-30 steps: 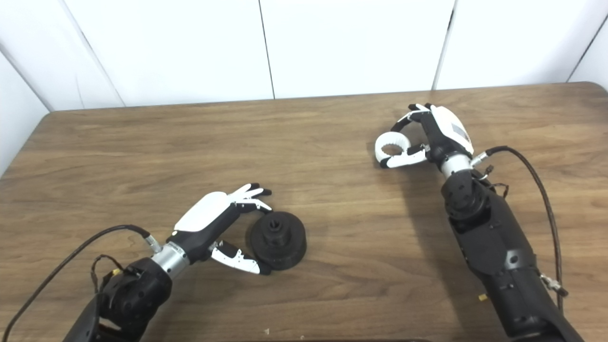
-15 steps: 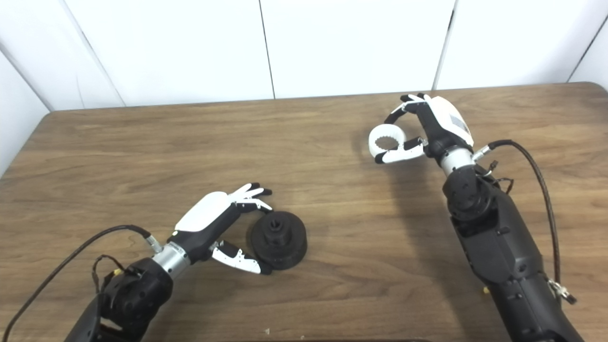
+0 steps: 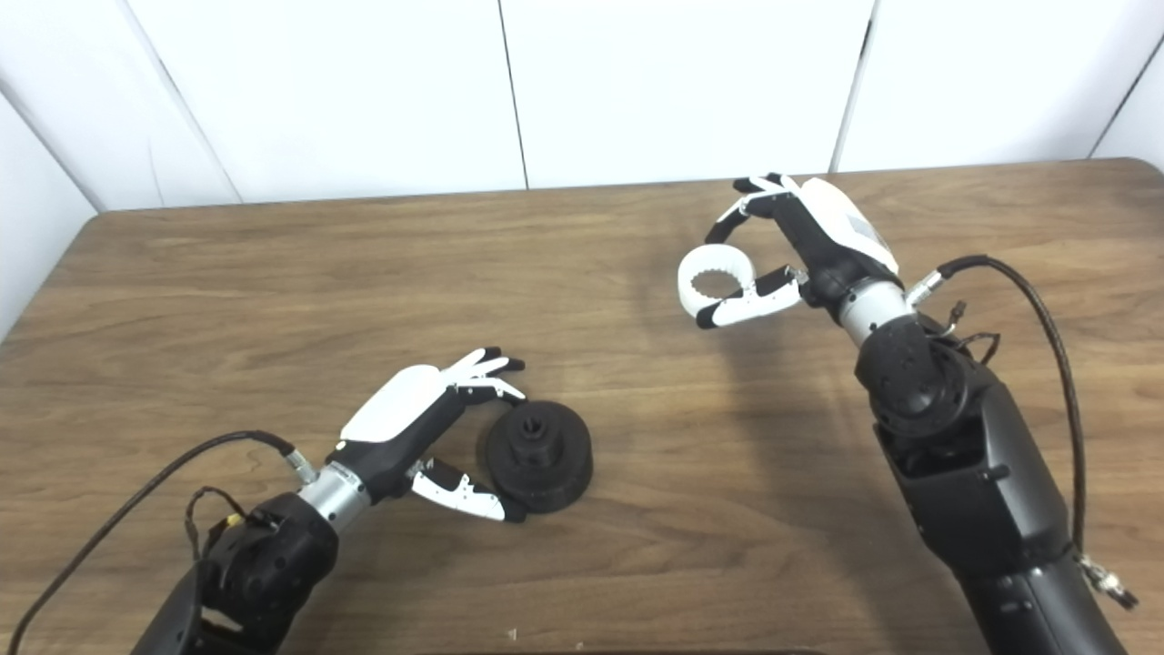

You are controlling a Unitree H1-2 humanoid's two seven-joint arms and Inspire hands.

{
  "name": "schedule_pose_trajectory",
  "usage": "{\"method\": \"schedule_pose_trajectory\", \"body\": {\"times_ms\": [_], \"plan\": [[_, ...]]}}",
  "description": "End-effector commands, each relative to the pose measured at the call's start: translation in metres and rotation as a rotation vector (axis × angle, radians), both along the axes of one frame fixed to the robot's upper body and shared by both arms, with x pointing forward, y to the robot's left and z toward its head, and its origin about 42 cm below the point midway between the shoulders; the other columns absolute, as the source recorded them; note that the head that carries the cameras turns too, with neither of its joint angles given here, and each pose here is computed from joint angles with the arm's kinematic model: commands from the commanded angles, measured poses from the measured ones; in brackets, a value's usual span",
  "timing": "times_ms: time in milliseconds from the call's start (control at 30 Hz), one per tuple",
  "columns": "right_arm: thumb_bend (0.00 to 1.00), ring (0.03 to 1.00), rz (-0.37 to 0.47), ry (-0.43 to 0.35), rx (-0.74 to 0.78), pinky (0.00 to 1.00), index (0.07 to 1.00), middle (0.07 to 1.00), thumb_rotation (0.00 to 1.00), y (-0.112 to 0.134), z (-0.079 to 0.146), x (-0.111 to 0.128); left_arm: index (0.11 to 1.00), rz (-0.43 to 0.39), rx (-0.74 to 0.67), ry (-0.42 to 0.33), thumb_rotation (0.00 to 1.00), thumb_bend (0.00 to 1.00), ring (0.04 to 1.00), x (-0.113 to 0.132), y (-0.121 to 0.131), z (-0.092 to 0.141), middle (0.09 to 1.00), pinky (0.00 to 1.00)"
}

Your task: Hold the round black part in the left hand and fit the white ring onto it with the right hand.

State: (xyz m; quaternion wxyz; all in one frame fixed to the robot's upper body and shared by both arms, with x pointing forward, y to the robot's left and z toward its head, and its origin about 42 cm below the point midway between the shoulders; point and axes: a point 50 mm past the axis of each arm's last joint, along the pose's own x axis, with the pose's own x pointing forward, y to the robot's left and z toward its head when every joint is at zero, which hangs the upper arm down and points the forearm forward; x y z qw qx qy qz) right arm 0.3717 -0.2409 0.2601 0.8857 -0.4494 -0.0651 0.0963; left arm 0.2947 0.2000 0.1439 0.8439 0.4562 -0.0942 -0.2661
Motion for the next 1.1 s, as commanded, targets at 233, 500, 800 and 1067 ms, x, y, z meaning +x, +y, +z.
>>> {"method": "schedule_pose_trajectory", "body": {"times_ms": [233,500,800,1067], "plan": [[0.52,1.0,0.098,-0.08,0.004,0.98,0.49,0.912,0.15,0.028,0.029,-0.022,0.632,-0.009,0.026,0.002,0.36,0.79,0.993,0.005,0.0,0.0,0.935,0.92],[0.52,1.0,0.169,-0.078,0.022,0.96,0.491,0.913,0.15,0.051,0.031,-0.038,0.634,-0.007,0.026,0.01,0.36,0.78,0.996,0.004,-0.001,0.0,0.936,0.93],[0.52,1.0,0.234,-0.072,0.052,1.0,0.49,0.91,0.15,0.073,0.031,-0.054,0.636,-0.003,0.029,0.008,0.36,0.79,0.995,0.005,-0.001,0.0,0.936,0.93],[0.52,1.0,0.266,-0.046,0.053,1.0,0.49,0.91,0.15,0.086,0.028,-0.063,0.632,-0.003,0.028,0.011,0.37,0.78,0.998,0.004,-0.003,0.001,0.939,0.93]]}}
